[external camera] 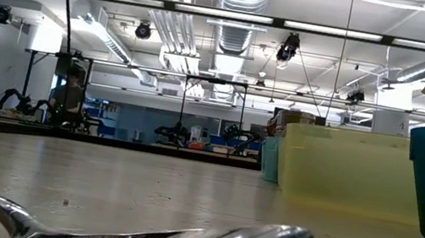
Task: Pick & Place Food Item
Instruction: Put the brown seasoning bottle into the green bin
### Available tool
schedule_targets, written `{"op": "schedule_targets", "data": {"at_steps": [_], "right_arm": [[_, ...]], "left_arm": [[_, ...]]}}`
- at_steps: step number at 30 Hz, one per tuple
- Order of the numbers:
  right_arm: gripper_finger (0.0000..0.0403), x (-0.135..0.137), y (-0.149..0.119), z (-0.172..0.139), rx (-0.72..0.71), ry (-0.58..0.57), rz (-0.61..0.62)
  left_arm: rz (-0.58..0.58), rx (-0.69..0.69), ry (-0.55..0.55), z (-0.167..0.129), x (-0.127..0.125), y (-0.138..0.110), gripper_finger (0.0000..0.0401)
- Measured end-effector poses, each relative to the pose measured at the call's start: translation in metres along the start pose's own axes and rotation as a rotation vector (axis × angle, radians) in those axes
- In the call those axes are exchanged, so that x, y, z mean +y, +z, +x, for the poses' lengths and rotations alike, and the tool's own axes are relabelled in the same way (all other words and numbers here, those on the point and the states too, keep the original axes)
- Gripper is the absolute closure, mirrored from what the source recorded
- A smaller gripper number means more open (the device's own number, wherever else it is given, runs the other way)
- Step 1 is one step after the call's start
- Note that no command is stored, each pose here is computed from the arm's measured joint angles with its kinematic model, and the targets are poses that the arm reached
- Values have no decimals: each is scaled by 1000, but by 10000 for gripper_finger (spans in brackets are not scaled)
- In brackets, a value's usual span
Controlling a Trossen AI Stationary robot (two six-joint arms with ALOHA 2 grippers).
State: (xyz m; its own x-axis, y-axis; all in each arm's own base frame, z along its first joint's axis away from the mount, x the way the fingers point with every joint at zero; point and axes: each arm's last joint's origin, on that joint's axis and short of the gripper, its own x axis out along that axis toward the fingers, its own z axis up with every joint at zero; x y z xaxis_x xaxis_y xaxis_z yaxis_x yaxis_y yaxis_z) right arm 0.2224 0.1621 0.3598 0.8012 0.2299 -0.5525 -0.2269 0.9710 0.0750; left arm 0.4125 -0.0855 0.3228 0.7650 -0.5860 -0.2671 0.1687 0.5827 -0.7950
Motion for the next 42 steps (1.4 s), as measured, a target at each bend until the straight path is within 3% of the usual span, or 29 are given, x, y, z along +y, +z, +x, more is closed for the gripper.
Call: {"op": "schedule_targets", "data": {"at_steps": [5, 13, 15, 24, 31, 42], "right_arm": [[235, -8, 1, -11, -9, -16, 80], [235, -36, -1, -18, 38, -138, 294], [235, -43, -1, -20, 37, -162, 347], [235, -72, 1, -21, 20, -273, 591], [235, -96, -8, -23, 65, -430, 786], [235, -122, -30, -37, 238, -624, 1038]], "left_arm": [[88, -51, 150, -31, -17, 1, 25], [199, -192, 455, -79, -38, -1, 24], [220, -210, 487, -88, -42, -3, 24], [382, -181, 458, -122, -55, -30, 24], [456, -200, 416, -155, -44, -66, 24], [445, -252, 292, -181, -17, -108, 24]]}}
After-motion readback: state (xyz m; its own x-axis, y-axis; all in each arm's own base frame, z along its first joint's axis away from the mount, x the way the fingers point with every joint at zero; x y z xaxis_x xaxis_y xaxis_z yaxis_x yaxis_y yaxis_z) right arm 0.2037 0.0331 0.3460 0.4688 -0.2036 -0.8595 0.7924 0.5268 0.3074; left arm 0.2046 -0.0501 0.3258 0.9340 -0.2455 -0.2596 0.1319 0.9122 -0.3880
